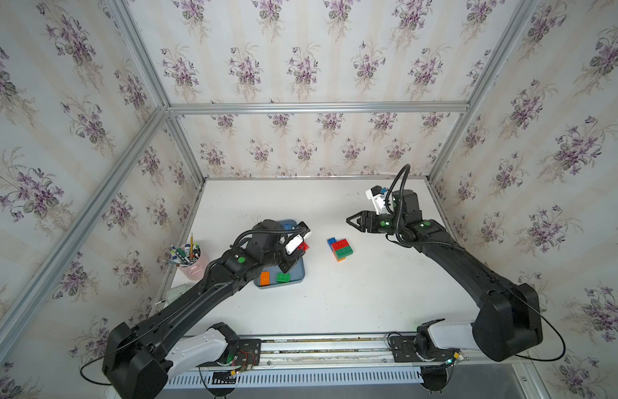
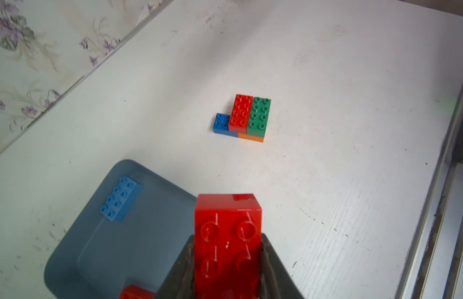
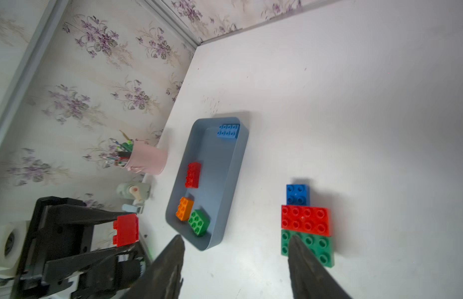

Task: Assemble a rectangle with lego
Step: Pick up the lego brick from the storage box, then place the lego brick at the center of the board.

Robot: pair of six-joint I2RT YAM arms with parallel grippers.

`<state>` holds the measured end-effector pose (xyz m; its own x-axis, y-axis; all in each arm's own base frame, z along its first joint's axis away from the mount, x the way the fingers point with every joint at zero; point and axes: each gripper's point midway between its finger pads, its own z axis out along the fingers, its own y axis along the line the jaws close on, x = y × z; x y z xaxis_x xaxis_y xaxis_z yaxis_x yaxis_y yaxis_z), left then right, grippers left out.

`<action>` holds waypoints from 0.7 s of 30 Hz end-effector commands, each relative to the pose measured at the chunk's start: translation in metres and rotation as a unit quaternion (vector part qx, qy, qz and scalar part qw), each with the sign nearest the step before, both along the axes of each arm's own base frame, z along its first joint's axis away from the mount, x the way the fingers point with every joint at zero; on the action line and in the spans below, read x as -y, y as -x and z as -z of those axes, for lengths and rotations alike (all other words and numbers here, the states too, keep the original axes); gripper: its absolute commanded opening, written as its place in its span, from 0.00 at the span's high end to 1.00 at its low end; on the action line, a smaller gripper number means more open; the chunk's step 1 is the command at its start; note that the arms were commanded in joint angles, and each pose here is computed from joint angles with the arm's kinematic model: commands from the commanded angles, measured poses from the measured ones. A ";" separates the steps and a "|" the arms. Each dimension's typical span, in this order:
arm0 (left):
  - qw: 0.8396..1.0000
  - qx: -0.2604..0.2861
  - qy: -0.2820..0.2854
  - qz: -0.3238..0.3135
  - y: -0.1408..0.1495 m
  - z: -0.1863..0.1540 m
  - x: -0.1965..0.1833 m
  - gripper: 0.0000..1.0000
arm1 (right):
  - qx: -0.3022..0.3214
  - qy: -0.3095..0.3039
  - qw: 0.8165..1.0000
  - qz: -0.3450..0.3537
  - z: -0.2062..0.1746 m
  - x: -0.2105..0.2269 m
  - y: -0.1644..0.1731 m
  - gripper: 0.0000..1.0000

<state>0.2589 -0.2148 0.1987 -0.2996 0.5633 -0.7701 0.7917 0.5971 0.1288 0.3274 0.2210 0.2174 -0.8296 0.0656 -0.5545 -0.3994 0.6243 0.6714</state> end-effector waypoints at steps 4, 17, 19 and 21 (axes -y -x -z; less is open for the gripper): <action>0.996 0.052 0.026 0.073 -0.003 -0.024 0.026 0.77 | -0.061 -0.082 0.992 -0.080 -0.023 -0.024 0.027 0.36; 0.975 -0.023 -0.029 -0.221 -0.056 0.026 -0.032 0.78 | -0.072 -0.008 0.997 -0.017 0.016 -0.010 0.010 0.36; 0.944 -0.064 -0.038 -0.320 -0.055 0.046 -0.056 0.78 | -0.075 -0.001 0.997 -0.009 0.022 -0.008 0.006 0.36; 0.917 -0.101 -0.026 -0.386 -0.051 0.062 -0.068 0.78 | -0.074 0.005 0.997 0.000 0.025 -0.007 0.000 0.36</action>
